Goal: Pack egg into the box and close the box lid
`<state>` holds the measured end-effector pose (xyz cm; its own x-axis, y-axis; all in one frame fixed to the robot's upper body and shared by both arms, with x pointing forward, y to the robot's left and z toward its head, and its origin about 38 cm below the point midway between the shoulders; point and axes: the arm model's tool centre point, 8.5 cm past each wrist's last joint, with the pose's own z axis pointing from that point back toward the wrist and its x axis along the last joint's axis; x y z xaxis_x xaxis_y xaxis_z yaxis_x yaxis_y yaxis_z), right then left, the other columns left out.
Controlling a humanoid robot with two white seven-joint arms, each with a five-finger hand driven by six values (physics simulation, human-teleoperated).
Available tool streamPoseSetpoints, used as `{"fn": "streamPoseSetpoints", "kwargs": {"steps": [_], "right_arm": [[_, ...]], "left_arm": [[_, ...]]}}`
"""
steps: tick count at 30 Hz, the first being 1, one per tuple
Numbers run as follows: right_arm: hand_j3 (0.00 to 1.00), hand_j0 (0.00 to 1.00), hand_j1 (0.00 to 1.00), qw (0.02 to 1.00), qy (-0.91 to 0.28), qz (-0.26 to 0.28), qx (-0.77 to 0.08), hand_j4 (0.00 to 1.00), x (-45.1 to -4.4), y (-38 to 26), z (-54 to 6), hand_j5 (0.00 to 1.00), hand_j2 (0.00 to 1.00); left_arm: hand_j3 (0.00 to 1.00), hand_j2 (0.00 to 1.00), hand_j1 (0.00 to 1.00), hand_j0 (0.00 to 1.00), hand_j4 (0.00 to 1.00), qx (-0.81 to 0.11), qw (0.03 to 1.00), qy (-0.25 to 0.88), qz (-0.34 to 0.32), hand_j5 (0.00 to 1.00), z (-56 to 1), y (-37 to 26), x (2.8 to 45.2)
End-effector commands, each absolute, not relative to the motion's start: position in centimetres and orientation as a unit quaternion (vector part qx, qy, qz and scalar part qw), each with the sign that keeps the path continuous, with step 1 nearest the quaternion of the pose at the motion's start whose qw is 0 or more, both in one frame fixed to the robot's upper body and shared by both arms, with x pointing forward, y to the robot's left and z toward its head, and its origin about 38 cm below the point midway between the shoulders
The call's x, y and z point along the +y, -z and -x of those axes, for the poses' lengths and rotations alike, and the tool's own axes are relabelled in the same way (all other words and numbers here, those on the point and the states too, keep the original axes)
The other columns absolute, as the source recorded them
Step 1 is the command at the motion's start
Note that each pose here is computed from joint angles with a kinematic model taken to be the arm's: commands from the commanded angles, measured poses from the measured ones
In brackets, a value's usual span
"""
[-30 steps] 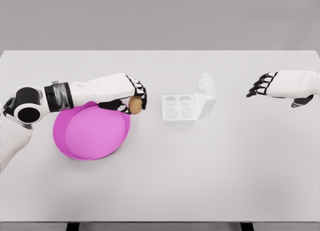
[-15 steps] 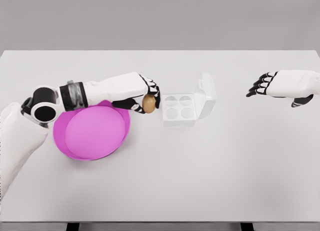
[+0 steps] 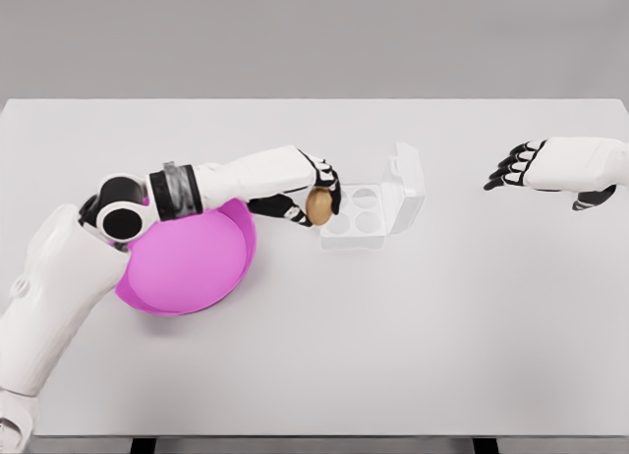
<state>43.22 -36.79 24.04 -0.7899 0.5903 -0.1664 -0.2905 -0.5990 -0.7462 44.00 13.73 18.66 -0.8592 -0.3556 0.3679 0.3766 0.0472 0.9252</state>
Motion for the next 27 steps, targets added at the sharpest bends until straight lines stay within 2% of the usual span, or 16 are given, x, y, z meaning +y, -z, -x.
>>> {"fn": "streamPoseSetpoints", "kwargs": {"steps": [1,6,27], "right_arm": [[1.00,1.00,1.00,0.254,-0.870,0.204,-0.371,1.00,-36.8,-24.1,-43.2,1.00,1.00],[1.00,1.00,1.00,0.255,-0.869,0.204,-0.371,1.00,-36.9,-24.1,-43.3,1.00,1.00],[1.00,1.00,1.00,0.256,-0.869,0.204,-0.371,1.00,-36.9,-24.1,-43.3,1.00,1.00]], "left_arm": [[0.42,0.42,0.42,0.42,0.42,-0.676,0.273,0.684,0.015,0.42,-44.2,-18.3,13.5],[0.42,0.42,0.42,0.42,0.42,-0.679,0.286,0.676,0.030,0.42,-44.8,-17.6,12.0],[0.43,0.43,0.43,0.43,0.43,-0.660,0.312,0.682,0.032,0.43,-46.9,-16.2,10.6]]}}
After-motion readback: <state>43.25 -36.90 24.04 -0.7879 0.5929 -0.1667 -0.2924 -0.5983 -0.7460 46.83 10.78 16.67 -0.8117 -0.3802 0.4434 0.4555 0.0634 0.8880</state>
